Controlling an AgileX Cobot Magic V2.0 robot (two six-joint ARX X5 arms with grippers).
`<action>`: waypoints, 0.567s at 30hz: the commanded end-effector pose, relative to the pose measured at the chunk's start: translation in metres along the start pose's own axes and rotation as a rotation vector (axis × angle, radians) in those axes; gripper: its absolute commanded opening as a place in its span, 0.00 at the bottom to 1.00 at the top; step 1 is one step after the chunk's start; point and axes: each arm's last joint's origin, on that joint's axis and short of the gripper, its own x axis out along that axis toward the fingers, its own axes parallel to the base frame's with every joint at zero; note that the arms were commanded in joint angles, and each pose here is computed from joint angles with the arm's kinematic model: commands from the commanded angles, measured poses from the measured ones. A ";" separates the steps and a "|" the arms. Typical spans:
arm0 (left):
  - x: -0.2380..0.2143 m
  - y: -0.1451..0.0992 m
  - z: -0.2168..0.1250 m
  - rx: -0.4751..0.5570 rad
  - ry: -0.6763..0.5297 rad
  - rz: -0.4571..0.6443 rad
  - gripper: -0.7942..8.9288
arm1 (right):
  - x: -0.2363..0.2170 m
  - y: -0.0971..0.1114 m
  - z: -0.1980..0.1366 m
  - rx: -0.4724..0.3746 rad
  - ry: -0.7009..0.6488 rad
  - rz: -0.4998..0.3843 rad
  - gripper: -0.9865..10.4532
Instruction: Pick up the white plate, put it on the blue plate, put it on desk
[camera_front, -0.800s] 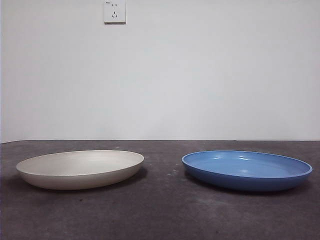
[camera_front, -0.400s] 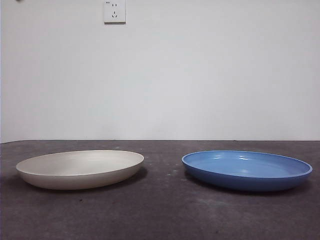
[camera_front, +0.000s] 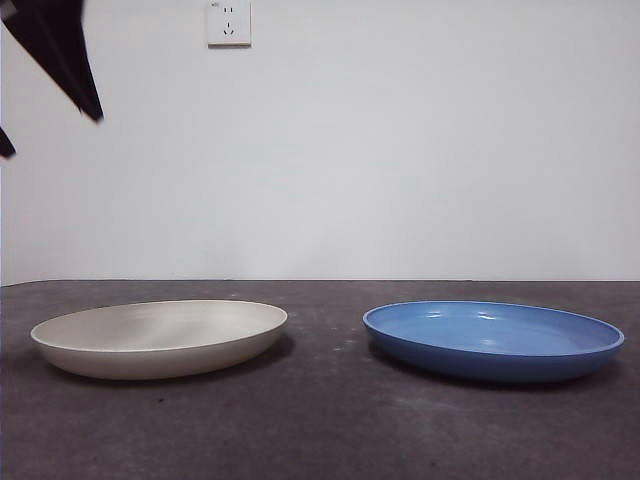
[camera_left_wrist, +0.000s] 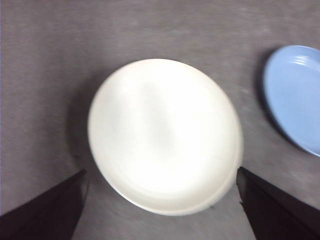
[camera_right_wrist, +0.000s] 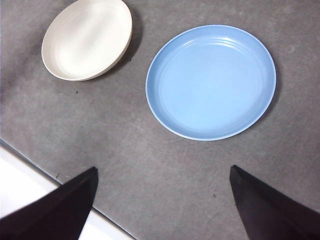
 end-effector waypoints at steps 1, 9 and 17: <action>0.020 0.005 0.011 -0.012 0.033 0.031 0.57 | -0.002 0.001 0.005 -0.003 -0.018 0.004 0.46; 0.083 0.022 0.013 -0.039 0.168 0.084 0.56 | -0.002 0.001 0.005 -0.004 -0.019 0.004 0.46; 0.127 0.035 0.008 -0.056 0.228 0.096 0.56 | -0.002 0.001 0.005 -0.003 -0.019 0.004 0.46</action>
